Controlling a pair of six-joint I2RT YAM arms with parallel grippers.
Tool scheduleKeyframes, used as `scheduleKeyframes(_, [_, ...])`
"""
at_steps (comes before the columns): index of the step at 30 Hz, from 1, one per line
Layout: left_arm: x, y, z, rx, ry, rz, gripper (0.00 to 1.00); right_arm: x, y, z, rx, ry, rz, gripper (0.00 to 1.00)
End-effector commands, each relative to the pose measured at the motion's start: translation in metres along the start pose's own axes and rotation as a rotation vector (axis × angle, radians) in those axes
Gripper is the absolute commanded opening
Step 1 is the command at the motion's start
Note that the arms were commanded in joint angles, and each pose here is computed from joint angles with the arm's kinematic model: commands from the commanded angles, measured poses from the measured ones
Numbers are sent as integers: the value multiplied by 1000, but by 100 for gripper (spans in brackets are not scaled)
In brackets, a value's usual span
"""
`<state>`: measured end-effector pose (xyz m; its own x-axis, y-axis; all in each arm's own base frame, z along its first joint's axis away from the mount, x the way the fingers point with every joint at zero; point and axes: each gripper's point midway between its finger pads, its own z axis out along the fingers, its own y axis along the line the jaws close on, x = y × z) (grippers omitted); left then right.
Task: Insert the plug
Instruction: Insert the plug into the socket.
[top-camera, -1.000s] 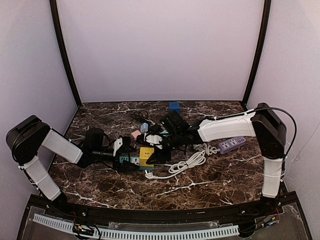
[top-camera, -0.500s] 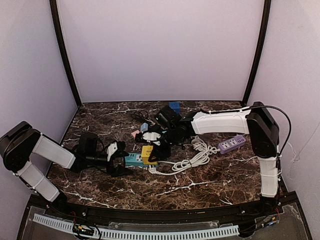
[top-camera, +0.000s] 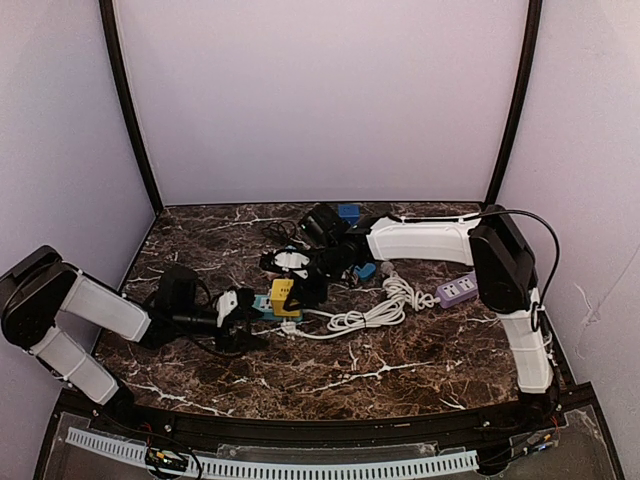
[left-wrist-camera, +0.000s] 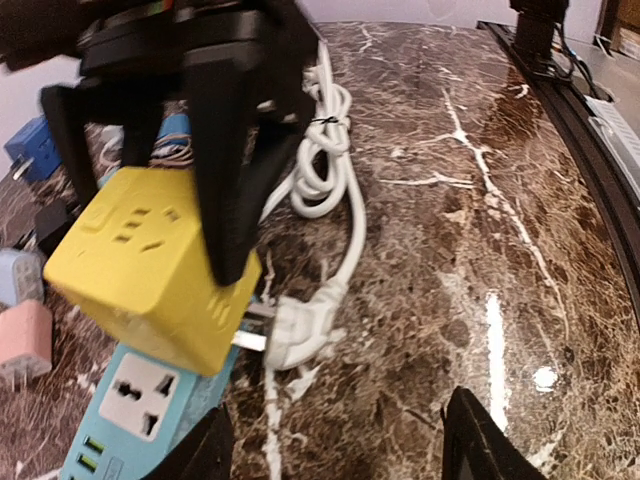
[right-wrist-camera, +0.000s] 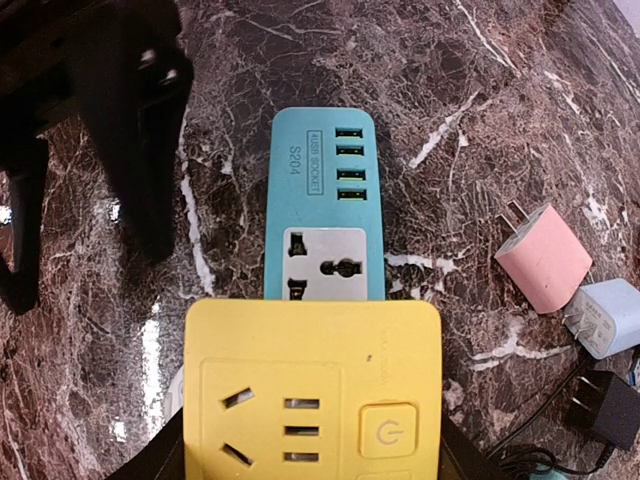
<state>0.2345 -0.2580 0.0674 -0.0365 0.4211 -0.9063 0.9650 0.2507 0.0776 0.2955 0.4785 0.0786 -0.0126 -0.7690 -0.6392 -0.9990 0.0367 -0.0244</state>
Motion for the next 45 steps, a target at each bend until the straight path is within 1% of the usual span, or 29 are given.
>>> scheduleKeyframes(1, [-12, -23, 9, 75, -39, 165, 58, 84, -2, 31, -22, 235, 56, 0])
scheduleKeyframes(2, [-18, -19, 13, 59, -37, 165, 56, 84, 1, 32, -35, 227, 59, 0])
scheduleKeyframes(4, [-17, -7, 22, 21, -5, 76, 52, 80, 2, 30, -42, 214, 68, 0])
scheduleKeyframes(5, [-12, -4, 26, 11, 18, 4, 51, 78, 1, 28, -33, 207, 70, 0])
scheduleKeyframes(6, [-10, 3, 29, -14, 42, -29, 48, 75, 0, 25, -22, 197, 71, 0])
scheduleKeyframes(7, [-4, 2, 32, -15, 65, -77, 48, 70, -1, 20, -10, 181, 69, 0])
scheduleKeyframes(9, [3, 3, 38, -35, 93, -107, 48, 61, -2, 14, 0, 143, 66, 0])
scheduleKeyframes(11, [4, 4, 44, -51, 104, -110, 49, 58, 1, 12, -4, 126, 73, 0])
scheduleKeyframes(14, [-4, 9, 54, -67, 88, -95, 49, 58, 2, 13, -4, 116, 79, 0])
scheduleKeyframes(20, [12, 3, 64, -33, 131, -98, 47, 53, 0, 13, 1, 98, 80, 0])
scheduleKeyframes(24, [19, -13, 66, 24, 146, -67, 41, 54, -2, 13, 13, 103, 77, 0])
scheduleKeyframes(25, [22, -24, 65, 67, 151, -54, 39, 55, -3, 13, 19, 108, 73, 0])
scheduleKeyframes(27, [24, -41, 60, 130, 152, -35, 38, 58, -4, 15, 25, 117, 68, 0])
scheduleKeyframes(31, [22, -52, 57, 153, 146, 3, 34, 60, -3, 16, 18, 120, 56, 0])
scheduleKeyframes(35, [13, -62, 54, 202, 107, 72, 33, 64, 1, 18, -3, 132, 41, 0])
scheduleKeyframes(37, [4, -66, 50, 223, 69, 115, 36, 73, 2, 22, -13, 162, 42, 0])
scheduleKeyframes(40, [-18, -67, 41, 225, 7, 150, 50, 97, 8, 30, -35, 241, 55, 0])
scheduleKeyframes(42, [-27, -67, 34, 217, 6, 138, 55, 107, 17, 31, -70, 263, 56, 0])
scheduleKeyframes(43, [-30, -68, 28, 215, 12, 129, 56, 111, 20, 31, -85, 271, 54, 0])
scheduleKeyframes(44, [-24, -69, 24, 212, 41, 98, 58, 115, 23, 31, -94, 284, 51, 0])
scheduleKeyframes(45, [-29, -67, 18, 197, 32, 99, 59, 119, 22, 32, -91, 306, 47, 0])
